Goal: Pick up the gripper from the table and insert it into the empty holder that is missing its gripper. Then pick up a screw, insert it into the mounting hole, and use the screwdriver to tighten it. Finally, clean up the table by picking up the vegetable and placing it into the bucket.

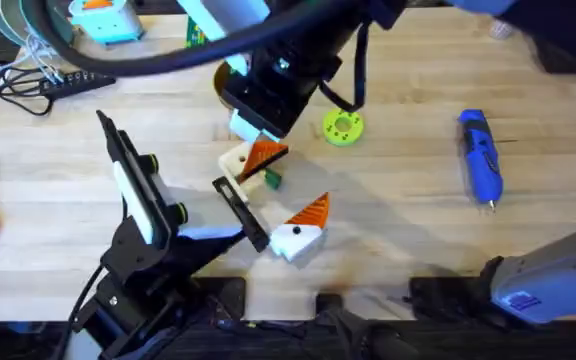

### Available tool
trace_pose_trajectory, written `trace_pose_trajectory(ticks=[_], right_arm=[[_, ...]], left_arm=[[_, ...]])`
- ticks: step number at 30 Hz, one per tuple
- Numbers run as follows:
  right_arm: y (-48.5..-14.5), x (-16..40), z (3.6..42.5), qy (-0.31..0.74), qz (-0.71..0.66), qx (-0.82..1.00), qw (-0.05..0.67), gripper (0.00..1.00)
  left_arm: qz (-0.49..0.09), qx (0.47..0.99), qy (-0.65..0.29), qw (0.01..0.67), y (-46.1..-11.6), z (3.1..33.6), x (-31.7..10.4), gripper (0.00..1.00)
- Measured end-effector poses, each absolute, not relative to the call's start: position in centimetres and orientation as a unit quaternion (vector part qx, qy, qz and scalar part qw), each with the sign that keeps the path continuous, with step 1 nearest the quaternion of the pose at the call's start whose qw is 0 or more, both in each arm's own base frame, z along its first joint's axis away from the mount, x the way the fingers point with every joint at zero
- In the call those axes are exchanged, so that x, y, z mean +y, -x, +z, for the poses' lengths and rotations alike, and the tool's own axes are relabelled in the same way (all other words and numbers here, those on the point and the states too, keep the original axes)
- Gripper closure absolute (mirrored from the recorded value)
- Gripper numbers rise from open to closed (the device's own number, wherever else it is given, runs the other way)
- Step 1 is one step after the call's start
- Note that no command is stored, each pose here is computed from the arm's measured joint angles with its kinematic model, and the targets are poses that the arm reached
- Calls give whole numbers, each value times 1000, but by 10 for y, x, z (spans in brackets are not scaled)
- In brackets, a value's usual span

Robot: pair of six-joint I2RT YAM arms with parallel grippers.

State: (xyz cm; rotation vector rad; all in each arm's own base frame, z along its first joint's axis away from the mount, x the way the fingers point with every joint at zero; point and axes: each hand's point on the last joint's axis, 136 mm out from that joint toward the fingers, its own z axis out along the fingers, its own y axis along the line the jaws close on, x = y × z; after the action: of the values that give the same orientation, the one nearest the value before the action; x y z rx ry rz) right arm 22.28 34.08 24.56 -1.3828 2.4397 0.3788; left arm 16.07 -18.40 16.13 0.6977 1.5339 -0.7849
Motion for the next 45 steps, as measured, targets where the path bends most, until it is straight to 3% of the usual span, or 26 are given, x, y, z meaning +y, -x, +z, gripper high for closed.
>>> trace_pose_trajectory(ticks=[21,45], right_arm=[[-196,346,242,503,129,844,131,995],[-197,356,232,507,133,842,124,995]], left_arm=[[-338,661,-301,598,-161,161,-184,8],[-339,662,-299,598,-161,161,-184,7]])
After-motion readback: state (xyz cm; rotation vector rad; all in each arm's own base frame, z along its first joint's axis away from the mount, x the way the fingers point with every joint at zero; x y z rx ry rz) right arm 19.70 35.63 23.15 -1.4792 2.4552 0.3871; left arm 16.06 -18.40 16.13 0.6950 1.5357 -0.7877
